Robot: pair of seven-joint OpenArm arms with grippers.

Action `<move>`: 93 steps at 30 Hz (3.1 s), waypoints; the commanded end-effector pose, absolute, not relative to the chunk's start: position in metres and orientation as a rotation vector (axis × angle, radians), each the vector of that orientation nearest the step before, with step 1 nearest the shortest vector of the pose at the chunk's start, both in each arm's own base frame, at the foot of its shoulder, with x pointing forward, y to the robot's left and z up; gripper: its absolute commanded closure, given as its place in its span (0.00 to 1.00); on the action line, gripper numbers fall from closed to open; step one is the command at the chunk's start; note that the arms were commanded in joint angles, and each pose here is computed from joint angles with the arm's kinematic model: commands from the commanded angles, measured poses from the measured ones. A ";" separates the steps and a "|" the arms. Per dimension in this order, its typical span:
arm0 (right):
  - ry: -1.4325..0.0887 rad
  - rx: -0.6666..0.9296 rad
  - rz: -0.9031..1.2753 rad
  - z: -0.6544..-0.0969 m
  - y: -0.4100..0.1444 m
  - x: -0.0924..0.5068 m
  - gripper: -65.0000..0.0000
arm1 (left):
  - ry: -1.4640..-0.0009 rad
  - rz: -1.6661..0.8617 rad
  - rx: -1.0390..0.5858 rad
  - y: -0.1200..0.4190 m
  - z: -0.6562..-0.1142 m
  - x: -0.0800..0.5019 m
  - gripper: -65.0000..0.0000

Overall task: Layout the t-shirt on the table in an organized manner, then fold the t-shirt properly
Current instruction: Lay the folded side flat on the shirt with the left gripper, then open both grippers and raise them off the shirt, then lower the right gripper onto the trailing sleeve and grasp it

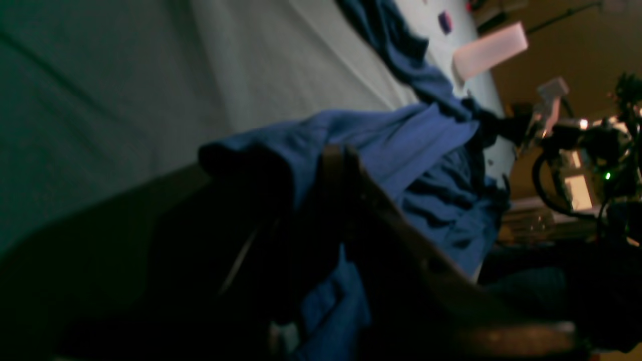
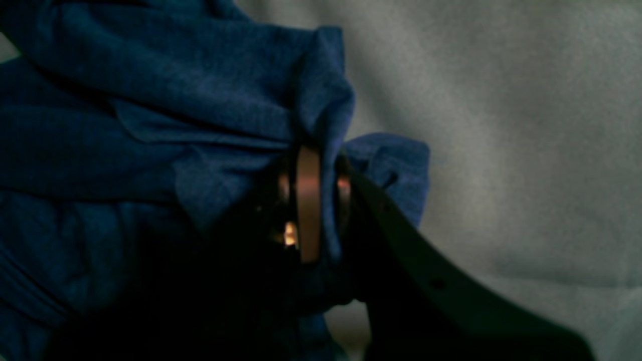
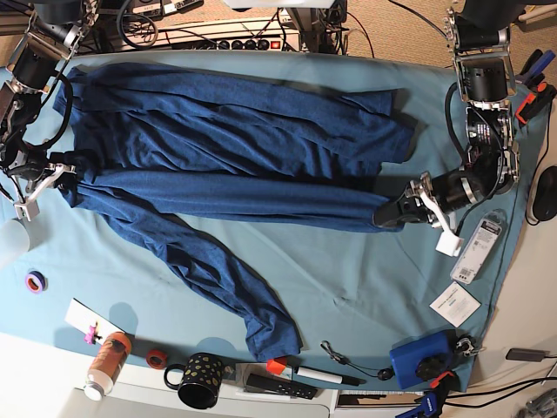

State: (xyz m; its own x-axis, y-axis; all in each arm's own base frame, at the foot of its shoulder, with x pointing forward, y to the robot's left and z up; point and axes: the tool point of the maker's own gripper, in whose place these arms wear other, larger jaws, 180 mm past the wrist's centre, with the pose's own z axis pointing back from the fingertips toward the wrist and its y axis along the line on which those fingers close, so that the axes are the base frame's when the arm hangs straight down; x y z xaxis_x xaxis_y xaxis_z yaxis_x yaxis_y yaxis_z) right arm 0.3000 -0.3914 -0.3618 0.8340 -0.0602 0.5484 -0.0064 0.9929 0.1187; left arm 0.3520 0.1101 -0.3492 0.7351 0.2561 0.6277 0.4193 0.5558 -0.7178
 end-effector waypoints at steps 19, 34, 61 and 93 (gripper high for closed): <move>-0.743 0.084 -0.022 -0.328 -0.404 0.325 0.49 | -0.829 -0.127 -1.032 0.113 -0.328 0.362 0.45; -0.950 -0.002 -0.004 -0.284 -0.417 0.364 0.44 | -0.974 -0.068 -1.164 0.137 -0.275 0.378 0.43; -0.938 -0.087 0.383 -0.342 -0.235 0.451 0.44 | -1.178 0.020 -0.906 0.272 -0.228 0.381 0.43; -0.923 -0.107 0.249 -0.349 -0.261 0.457 1.00 | -1.171 0.018 -0.895 0.272 -0.230 0.380 0.49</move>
